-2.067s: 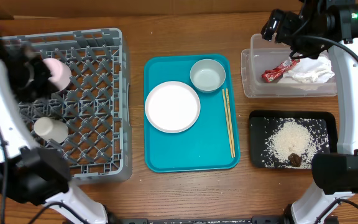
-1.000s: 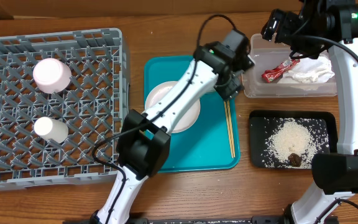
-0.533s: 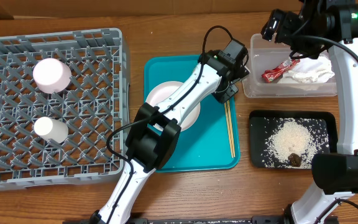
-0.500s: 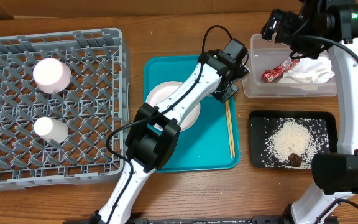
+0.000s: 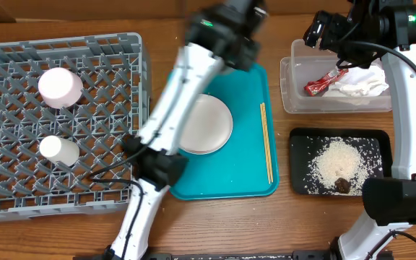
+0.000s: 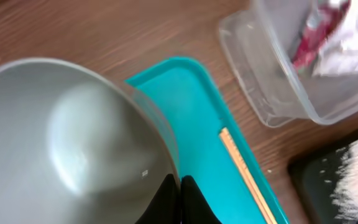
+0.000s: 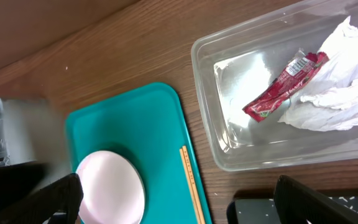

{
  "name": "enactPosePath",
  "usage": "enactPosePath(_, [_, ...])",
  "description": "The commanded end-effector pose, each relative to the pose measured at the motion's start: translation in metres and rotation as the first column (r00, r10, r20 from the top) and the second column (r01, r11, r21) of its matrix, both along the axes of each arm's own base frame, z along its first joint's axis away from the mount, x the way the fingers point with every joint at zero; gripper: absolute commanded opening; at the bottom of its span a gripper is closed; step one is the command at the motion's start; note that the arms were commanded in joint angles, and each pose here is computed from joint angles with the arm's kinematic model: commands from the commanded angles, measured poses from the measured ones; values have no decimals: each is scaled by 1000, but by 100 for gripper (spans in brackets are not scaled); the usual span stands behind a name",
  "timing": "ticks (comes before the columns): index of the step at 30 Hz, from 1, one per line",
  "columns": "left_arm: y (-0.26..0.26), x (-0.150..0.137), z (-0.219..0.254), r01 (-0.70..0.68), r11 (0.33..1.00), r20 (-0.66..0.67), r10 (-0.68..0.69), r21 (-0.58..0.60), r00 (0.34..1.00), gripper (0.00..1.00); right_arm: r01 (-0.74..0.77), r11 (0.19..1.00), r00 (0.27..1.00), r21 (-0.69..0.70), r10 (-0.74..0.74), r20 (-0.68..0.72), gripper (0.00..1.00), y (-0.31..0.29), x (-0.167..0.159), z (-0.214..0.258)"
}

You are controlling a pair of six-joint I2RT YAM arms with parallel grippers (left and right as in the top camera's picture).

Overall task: Sort waste into correct bins and load items into the dishwasher
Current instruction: 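Lift the grey bowl and carry it over the dish rack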

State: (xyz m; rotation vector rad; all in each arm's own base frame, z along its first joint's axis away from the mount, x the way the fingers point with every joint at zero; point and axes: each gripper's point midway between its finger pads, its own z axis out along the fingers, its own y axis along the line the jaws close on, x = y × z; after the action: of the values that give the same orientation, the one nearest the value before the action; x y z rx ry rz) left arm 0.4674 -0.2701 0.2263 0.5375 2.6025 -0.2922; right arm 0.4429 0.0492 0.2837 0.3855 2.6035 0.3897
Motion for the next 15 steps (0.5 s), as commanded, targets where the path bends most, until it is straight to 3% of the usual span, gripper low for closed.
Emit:
enactPosePath(1, [57, 4, 59, -179, 961, -38, 175, -209, 984, 4, 12, 1000, 1000, -1, -12, 28, 100, -2, -2, 11])
enactPosePath(4, [126, 3, 74, -346, 887, -155, 312, -306, 937, 4, 12, 1000, 1000, -1, -12, 28, 100, -2, -2, 11])
enactPosePath(9, [214, 14, 98, -440, 731, -253, 360, -522, 898, 4, 12, 1000, 1000, -1, -12, 28, 100, -2, -2, 11])
enactPosePath(12, [273, 12, 115, -445, 653, -238, 385, -613, 892, 4, 12, 1000, 1000, -1, -12, 28, 100, -2, -2, 11])
enactPosePath(15, [308, 2, 133, -432, 626, -186, 419, -649, 888, 4, 12, 1000, 1000, -1, -12, 28, 100, -2, -2, 11])
